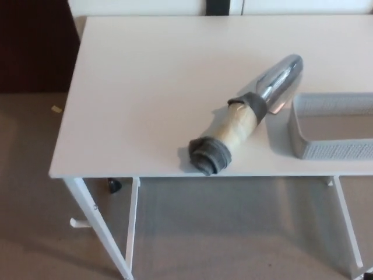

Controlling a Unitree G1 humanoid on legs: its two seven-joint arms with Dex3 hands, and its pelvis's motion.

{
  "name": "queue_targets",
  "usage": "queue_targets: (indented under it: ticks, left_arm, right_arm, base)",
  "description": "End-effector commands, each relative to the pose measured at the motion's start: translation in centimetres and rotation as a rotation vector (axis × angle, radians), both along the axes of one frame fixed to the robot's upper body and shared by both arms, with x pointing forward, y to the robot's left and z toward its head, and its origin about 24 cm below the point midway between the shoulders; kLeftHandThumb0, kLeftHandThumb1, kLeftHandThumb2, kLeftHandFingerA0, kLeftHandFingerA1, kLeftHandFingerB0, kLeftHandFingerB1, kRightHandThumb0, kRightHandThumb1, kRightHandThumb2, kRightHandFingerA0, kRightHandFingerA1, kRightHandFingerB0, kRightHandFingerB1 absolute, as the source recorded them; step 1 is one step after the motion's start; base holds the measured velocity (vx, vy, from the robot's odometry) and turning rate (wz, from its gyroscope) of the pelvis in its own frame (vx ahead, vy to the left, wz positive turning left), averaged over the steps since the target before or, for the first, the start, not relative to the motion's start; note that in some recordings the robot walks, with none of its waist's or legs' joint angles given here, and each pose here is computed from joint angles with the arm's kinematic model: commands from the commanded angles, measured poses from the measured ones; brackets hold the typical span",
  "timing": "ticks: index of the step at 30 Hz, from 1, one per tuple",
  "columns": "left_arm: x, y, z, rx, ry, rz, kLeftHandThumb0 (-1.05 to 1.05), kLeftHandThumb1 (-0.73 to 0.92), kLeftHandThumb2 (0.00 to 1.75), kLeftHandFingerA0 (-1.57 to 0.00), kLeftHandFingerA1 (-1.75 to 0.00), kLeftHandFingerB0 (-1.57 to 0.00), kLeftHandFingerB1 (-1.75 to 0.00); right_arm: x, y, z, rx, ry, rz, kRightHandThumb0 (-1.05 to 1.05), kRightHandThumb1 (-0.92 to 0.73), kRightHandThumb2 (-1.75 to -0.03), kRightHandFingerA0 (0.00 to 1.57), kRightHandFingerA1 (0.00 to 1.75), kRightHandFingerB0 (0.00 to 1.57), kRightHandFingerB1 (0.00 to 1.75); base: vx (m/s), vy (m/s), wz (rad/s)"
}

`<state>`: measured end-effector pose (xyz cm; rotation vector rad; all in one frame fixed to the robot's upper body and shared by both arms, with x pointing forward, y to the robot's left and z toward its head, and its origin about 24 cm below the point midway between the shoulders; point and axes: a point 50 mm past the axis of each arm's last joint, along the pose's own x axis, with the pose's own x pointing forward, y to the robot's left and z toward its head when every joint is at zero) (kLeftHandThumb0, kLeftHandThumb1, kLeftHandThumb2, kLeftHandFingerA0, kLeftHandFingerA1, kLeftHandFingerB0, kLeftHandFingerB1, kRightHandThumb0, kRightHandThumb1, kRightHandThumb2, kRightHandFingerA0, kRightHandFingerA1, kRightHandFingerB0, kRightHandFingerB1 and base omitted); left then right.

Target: The robot walks towards a desk on which a shovel is kept on the left hand side and a container is kept on the right hand side. The robot picks up the shovel using its left hand and places it in the container.

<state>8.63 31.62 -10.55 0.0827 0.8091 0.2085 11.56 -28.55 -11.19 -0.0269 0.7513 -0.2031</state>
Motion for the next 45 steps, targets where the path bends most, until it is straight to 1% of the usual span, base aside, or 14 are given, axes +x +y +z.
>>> queue_targets:
  ticks: [1, 17, 40, 41, 42, 43, 45]
  left_arm:
    - [-0.4, 0.5, 0.1, 0.009, 0.009, -0.008, -0.09, 0.42, 0.88, -0.22, -0.55, -0.16, -0.5]
    - [0.5, 0.5, 0.3, 0.011, -0.003, -0.017, -0.09, 0.42, 0.88, -0.22, -0.55, -0.16, -0.5]
    - [1.5, 0.5, 0.6, 0.017, -0.017, -0.033, -0.09, 0.42, 0.88, -0.22, -0.55, -0.16, -0.5]
    - [1.5, 0.4, 0.7, -0.232, -0.063, 0.005, -0.02, 0.56, 0.99, 0.0, -0.5, 0.0, -0.45]
    - [1.6, 0.6, 1.1, 0.116, -0.007, -0.113, -0.15, 0.54, 0.56, -0.41, -0.41, -0.33, -0.35]
    - [1.7, 0.4, 0.7, 0.043, -0.011, -0.062, -0.08, 0.42, 0.88, -0.22, -0.54, -0.16, -0.49]
    - [1.8, 0.5, 0.7, 0.049, -0.011, -0.07, -0.1, 0.42, 0.88, -0.23, -0.55, -0.16, -0.5]
  right_arm:
    - [-0.7, -0.3, -0.1, -0.008, 0.021, -0.008, -0.35, -0.57, -0.56, 0.59, 0.62, 0.32, 0.46]
    - [-0.3, -0.3, 0.1, -0.006, 0.011, -0.018, -0.35, -0.57, -0.56, 0.59, 0.62, 0.32, 0.46]
    - [0.0, -0.3, 0.1, -0.001, -0.001, -0.033, -0.35, -0.57, -0.56, 0.59, 0.62, 0.32, 0.46]
    - [-0.1, -0.2, 0.0, -0.004, 0.013, 0.001, -0.4, -0.55, -0.56, 0.61, 0.62, 0.33, 0.46]
    - [-0.1, -0.1, 0.0, -0.005, 0.014, 0.005, -0.4, -0.55, -0.56, 0.61, 0.61, 0.34, 0.46]
    - [-0.1, -0.1, 0.0, -0.003, 0.013, -0.001, -0.38, -0.56, -0.56, 0.58, 0.61, 0.34, 0.46]
    - [-0.1, -0.1, 0.0, -0.001, 0.011, -0.001, -0.39, -0.55, -0.56, 0.56, 0.62, 0.34, 0.46]
  base:
    - [0.0, 0.0, 0.0]
    - [0.05, 0.102, -0.02]
    - [0.01, -0.007, 0.01]
    - [0.0, 0.0, 0.0]
    - [0.0, 0.0, 0.0]
    - [0.0, 0.0, 0.0]
    - [0.0, 0.0, 0.0]
